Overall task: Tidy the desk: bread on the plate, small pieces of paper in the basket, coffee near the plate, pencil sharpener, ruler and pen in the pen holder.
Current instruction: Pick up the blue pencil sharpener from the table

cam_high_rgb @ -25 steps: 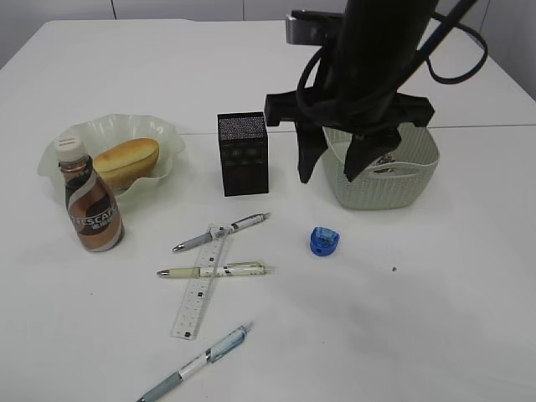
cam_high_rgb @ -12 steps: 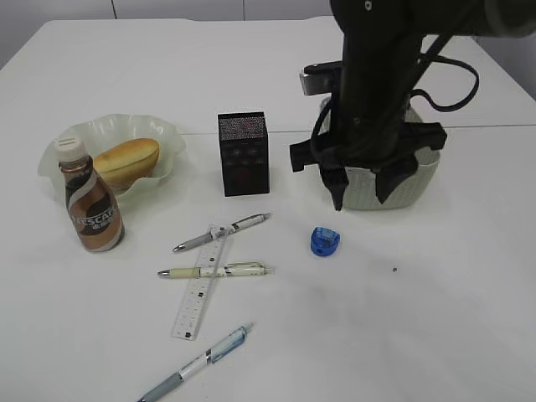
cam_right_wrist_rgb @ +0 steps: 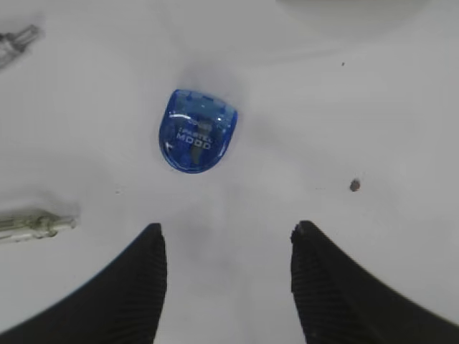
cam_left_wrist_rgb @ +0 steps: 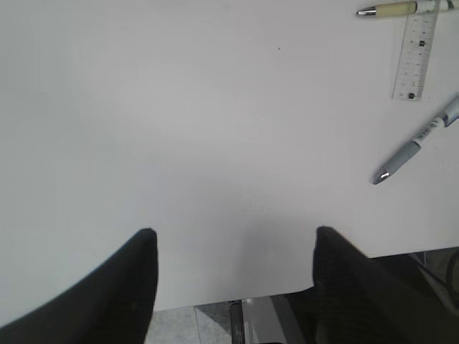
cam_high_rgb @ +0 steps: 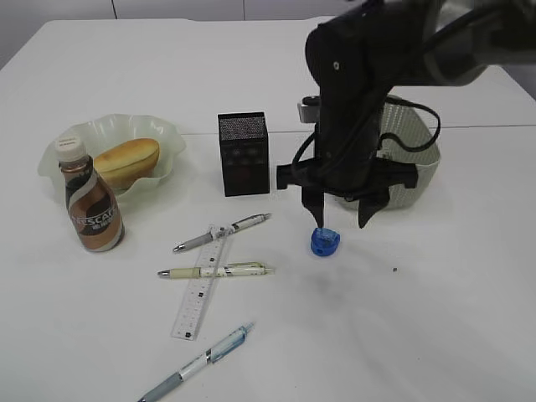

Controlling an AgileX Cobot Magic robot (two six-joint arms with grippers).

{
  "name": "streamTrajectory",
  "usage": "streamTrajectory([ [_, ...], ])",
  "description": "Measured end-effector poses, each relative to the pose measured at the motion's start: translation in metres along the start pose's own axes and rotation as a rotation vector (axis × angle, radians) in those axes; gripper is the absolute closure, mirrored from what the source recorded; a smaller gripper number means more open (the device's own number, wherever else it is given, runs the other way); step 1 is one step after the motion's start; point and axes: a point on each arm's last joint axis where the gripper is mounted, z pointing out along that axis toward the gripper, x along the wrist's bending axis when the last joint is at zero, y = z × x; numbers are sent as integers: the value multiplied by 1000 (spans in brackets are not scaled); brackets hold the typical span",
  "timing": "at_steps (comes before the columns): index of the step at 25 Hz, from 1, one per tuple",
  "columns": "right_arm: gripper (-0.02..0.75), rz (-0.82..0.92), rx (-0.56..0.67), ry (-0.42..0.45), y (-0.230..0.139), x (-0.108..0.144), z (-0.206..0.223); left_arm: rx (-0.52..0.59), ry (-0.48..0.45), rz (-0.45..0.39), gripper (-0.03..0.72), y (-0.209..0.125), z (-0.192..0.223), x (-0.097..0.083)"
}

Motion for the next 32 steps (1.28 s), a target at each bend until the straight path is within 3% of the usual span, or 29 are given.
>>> streamTrajectory([
  [5, 332, 15, 19, -10, 2, 6, 27, 3, -14, -5, 192, 0, 0, -1],
  [12, 332, 2, -90, 44, 12, 12, 28, 3, -14, -4, 192, 0, 0, -1],
  [23, 332, 14, -111, 33, 14, 11, 31, 3, -14, -3, 192, 0, 0, -1],
  [32, 332, 67, -144, 77, 19, 14, 34, 3, -14, -3, 193, 0, 0, -1],
])
